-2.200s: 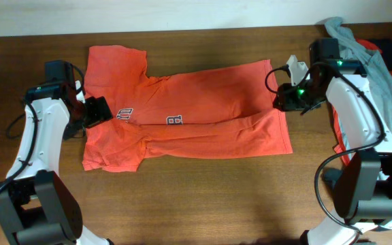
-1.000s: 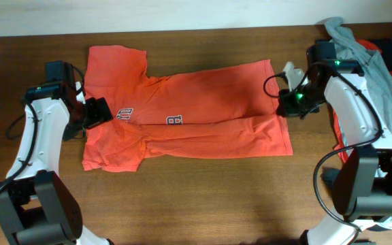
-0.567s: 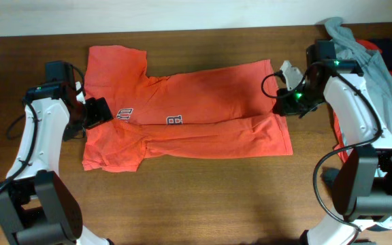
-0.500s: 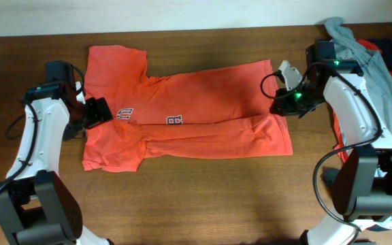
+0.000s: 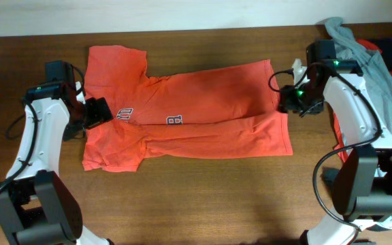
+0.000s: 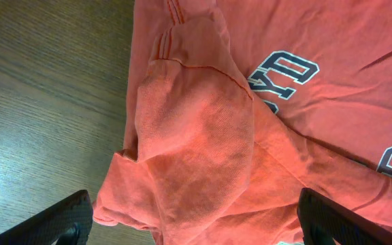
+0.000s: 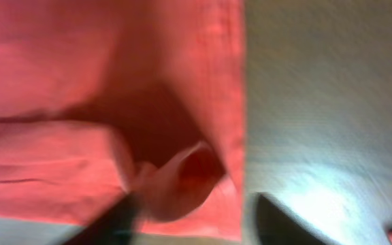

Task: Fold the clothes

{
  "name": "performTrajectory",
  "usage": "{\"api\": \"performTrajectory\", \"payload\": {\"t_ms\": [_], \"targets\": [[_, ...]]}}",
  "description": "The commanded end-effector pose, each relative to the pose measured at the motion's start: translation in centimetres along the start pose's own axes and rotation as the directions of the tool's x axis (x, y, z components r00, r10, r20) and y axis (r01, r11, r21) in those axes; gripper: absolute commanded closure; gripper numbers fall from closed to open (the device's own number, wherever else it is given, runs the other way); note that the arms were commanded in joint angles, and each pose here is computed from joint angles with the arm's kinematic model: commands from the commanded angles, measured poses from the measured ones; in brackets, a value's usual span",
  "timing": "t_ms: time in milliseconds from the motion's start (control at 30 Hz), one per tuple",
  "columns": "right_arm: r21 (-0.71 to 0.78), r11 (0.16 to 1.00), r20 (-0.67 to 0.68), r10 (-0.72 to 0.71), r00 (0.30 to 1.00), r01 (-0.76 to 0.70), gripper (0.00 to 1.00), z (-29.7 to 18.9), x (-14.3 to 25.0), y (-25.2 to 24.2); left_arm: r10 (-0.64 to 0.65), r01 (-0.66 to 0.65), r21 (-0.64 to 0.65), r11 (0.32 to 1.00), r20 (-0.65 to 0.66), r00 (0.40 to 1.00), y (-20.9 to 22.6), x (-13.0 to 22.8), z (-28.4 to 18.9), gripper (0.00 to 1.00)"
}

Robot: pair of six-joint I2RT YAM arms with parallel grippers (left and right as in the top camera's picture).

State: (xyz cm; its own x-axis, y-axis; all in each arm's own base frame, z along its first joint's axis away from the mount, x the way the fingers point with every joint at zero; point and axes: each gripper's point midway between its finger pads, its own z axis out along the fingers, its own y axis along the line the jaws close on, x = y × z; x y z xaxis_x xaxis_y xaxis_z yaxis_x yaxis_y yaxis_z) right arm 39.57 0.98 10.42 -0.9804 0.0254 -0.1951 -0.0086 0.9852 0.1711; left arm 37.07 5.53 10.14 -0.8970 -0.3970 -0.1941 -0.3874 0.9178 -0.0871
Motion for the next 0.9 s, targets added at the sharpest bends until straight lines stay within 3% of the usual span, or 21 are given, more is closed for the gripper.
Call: {"api": "performTrajectory", "payload": {"t_ms": [0,33,133,167,233,333,433,667,833,867], "targets": [[-0.085,0.99,0.087,-0.103,0.991,0.11,0.15,-0.2,-2.0,1.6,0.01,-0.01,0.013,1.0,0.022,1.0,0.0,-0.2,-0.9,0.04],[-0.078,0.99,0.114,-0.108,0.988,0.117,0.1,-0.2,-2.6,1.6,0.01,-0.01,0.012,1.0,0.021,1.0,0.1,-0.2,-0.9,0.04],[-0.071,0.989,0.165,-0.117,0.979,0.13,0.08,-0.3,-3.9,1.6,0.009,-0.009,0.011,1.0,0.013,1.0,0.1,0.0,-0.9,0.05],[-0.071,0.989,0.168,-0.118,0.979,0.131,0.08,-0.3,-4.0,1.6,0.009,-0.01,0.01,1.0,0.011,1.0,0.1,0.0,-0.9,0.22],[-0.071,0.989,0.165,-0.117,0.979,0.13,0.08,-0.3,-3.9,1.6,0.01,-0.01,0.01,1.0,0.013,1.0,0.1,0.0,-0.9,0.29],[-0.073,0.989,0.15,-0.114,0.982,0.126,0.08,-0.2,-3.5,1.6,0.01,-0.011,0.017,1.0,0.025,1.0,-0.1,-0.3,-0.9,0.27],[-0.076,0.99,0.134,-0.111,0.985,0.122,0.07,-0.2,-3.1,1.6,0.011,-0.011,0.013,1.0,0.019,1.0,0.0,-0.1,-0.7,0.01],[-0.079,0.99,0.112,-0.108,0.988,0.117,0.08,-0.1,-2.6,1.6,0.012,-0.013,0.018,1.0,0.052,0.999,0.2,0.0,2.6,0.02],[-0.079,0.99,0.112,-0.108,0.988,0.117,0.08,-0.1,-2.6,1.6,0.012,-0.014,0.021,1.0,0.065,0.998,0.1,-0.6,3.9,0.11],[-0.079,0.99,0.111,-0.108,0.988,0.117,0.08,-0.1,-2.6,1.6,0.012,-0.013,0.021,1.0,0.058,0.998,0.1,-0.7,4.5,0.18]]}}
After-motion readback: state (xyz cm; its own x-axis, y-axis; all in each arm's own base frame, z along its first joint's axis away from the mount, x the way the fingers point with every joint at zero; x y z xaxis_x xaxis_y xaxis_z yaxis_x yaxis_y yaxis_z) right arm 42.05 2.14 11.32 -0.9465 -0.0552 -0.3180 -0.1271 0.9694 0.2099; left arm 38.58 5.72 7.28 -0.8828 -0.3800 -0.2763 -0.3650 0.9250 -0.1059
